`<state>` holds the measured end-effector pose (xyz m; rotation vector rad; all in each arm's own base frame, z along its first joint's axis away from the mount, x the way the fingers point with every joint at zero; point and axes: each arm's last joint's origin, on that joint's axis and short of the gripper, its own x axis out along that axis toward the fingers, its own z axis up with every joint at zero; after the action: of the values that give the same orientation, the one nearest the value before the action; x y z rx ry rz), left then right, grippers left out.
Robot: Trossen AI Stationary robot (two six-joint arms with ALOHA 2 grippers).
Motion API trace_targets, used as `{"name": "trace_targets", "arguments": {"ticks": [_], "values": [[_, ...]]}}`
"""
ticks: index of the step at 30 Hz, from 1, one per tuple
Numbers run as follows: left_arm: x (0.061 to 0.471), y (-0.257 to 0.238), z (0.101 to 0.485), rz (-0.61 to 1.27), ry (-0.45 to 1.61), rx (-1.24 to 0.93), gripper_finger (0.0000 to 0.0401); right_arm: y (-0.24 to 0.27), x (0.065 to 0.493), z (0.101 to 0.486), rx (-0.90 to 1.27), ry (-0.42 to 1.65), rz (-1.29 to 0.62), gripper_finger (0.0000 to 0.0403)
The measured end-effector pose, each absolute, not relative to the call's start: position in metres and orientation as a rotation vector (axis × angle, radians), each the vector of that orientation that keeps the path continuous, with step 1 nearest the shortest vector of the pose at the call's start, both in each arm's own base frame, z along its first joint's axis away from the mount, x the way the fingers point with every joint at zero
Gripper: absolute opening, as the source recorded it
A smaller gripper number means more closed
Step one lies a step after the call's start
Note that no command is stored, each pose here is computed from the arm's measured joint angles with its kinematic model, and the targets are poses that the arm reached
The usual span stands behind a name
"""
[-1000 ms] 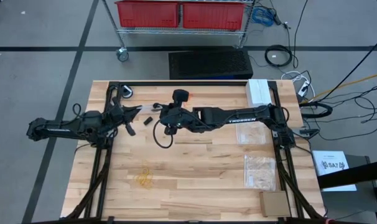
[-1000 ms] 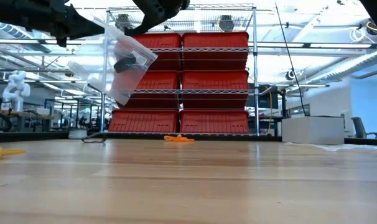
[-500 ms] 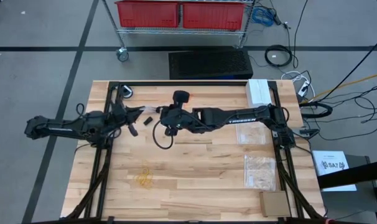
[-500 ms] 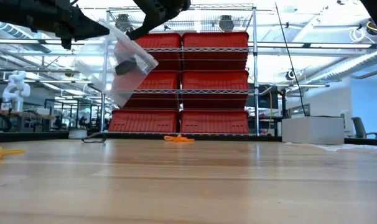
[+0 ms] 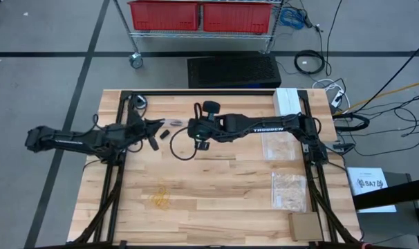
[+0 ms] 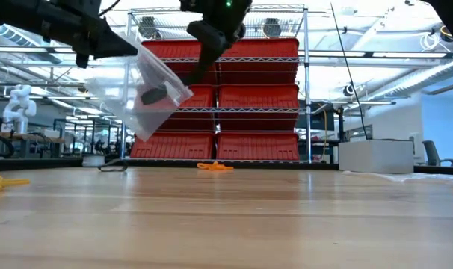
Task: Sort rubber bands
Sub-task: Put the left black rubber band on the zip bag
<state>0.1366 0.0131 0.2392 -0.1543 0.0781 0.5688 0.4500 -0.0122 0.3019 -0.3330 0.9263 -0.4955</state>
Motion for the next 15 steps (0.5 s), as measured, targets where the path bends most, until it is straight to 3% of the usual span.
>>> {"name": "trace_targets", "arguments": {"ticks": [9, 15], "values": [[0.149, 0.011, 0.239, 0.489, 0.189, -0.112, 0.0, 0.0, 0.449, 0.303, -0.343, 0.918, -0.468, 0.0], [0.154, 0.007, 0.239, 0.349, 0.26, -0.054, 0.0, 0.002, 0.426, 0.319, -0.334, 1.0, -0.469, 0.0]]}}
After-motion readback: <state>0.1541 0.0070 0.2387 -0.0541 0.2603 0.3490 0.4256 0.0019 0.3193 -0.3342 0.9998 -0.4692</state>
